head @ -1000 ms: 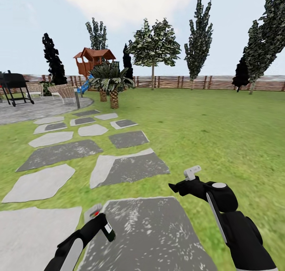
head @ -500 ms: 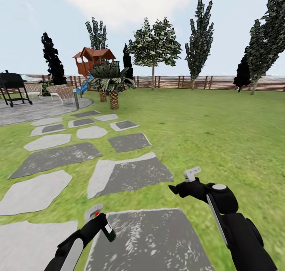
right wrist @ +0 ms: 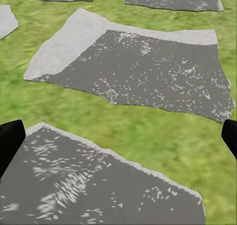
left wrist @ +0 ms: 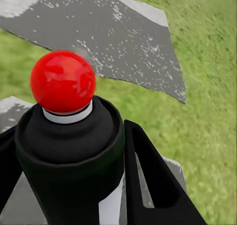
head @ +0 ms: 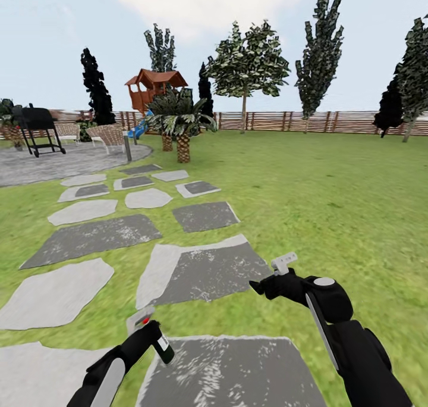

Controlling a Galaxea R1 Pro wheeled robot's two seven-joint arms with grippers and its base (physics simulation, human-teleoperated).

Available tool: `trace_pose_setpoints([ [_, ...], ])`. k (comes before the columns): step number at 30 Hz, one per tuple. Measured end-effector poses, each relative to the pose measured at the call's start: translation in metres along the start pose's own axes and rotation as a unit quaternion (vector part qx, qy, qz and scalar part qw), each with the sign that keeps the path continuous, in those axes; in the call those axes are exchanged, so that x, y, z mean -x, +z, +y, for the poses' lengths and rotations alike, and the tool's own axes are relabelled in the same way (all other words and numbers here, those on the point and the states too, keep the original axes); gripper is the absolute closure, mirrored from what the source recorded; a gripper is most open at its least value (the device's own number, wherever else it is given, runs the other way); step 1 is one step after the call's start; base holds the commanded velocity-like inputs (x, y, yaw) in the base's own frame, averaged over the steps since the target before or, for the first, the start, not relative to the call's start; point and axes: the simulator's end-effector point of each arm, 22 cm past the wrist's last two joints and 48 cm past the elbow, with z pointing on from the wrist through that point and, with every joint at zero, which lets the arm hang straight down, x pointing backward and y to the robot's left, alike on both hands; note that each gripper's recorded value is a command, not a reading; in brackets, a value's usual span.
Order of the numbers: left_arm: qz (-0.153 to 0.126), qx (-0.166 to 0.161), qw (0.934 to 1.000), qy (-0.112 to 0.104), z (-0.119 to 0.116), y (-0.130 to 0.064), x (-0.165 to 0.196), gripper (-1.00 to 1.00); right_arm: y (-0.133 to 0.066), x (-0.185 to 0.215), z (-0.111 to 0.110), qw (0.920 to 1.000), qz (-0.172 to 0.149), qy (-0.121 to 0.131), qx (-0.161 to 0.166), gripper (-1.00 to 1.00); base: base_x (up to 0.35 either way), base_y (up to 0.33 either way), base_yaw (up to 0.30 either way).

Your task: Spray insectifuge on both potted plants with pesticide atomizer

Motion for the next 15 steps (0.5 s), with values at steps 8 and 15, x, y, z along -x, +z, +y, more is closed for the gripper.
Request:
trace_pose_setpoints([
  [8, 0.000, 0.000, 1.0000, 0.000, -0.0002, 0.0000, -0.0002, 1.00, 0.0000, 0.0001, 0.0000, 1.0000, 0.000, 0.000, 0.000, -1.00, 0.336, 0.000, 0.286],
  [15, 0.000, -0.001, 1.0000, -0.001, -0.0004, 0.0000, -0.0003, 1.00, 0.0000, 0.0001, -0.0002, 1.0000, 0.000, 0.000, 0.000, -1.00, 0.336, 0.000, 0.288],
])
